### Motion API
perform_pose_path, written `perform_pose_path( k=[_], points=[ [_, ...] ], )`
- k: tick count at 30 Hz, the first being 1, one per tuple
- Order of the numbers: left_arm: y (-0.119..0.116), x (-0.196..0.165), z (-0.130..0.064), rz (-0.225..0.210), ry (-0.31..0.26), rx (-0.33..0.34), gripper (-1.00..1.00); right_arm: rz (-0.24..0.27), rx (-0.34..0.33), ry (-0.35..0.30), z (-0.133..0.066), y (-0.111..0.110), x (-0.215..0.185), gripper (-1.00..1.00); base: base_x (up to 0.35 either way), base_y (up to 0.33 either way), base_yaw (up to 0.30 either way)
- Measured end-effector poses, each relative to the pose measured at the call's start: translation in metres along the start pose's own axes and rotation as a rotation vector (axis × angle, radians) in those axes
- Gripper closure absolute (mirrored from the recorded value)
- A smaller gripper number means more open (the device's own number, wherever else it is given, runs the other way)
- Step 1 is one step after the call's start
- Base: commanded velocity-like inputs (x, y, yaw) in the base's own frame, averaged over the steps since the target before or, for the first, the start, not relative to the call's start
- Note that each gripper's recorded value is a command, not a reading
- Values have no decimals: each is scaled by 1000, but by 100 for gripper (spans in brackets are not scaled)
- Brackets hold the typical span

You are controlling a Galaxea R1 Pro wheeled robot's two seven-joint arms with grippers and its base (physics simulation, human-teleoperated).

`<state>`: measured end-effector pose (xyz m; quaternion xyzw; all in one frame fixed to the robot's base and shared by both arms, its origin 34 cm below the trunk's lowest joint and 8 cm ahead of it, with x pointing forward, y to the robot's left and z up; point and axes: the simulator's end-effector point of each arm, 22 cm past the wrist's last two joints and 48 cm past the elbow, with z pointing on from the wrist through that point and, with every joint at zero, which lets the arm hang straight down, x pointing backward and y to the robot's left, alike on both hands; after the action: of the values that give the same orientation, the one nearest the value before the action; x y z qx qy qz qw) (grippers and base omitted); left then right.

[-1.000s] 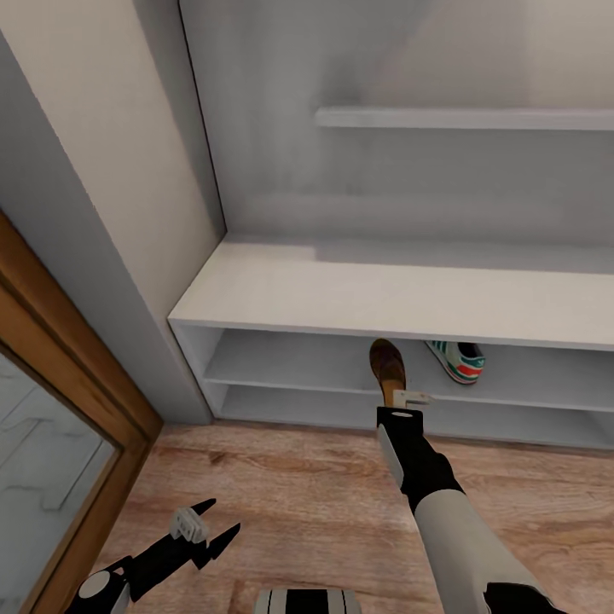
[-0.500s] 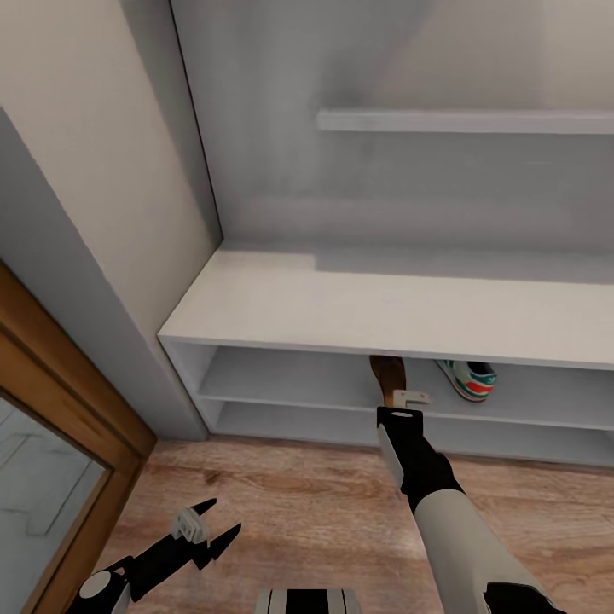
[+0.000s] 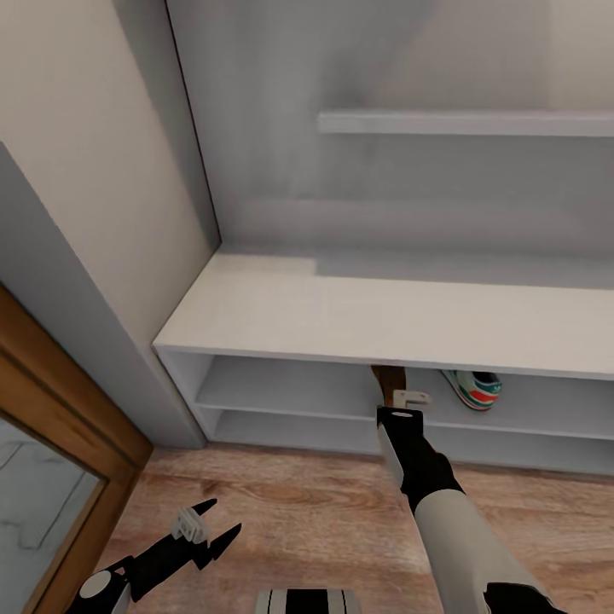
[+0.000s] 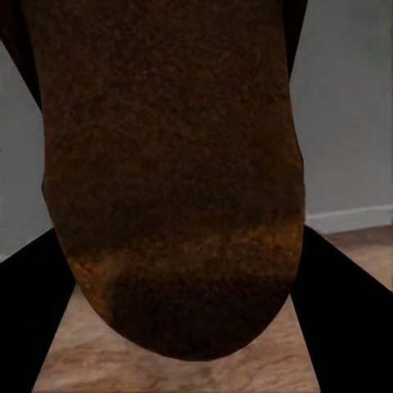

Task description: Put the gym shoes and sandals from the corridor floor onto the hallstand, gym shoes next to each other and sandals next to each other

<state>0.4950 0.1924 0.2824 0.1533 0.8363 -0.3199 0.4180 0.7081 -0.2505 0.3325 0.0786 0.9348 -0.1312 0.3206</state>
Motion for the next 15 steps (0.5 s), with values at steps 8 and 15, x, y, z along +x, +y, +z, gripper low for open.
perform_pose_path(
  k=[8,15],
  points=[
    [0,0,0,0,0,0,-100,0,0,0,0,0,0,100,169,0,0],
    [0,0,0,-1,0,0,-100,0,0,0,0,0,0,100,26,0,0]
  ],
)
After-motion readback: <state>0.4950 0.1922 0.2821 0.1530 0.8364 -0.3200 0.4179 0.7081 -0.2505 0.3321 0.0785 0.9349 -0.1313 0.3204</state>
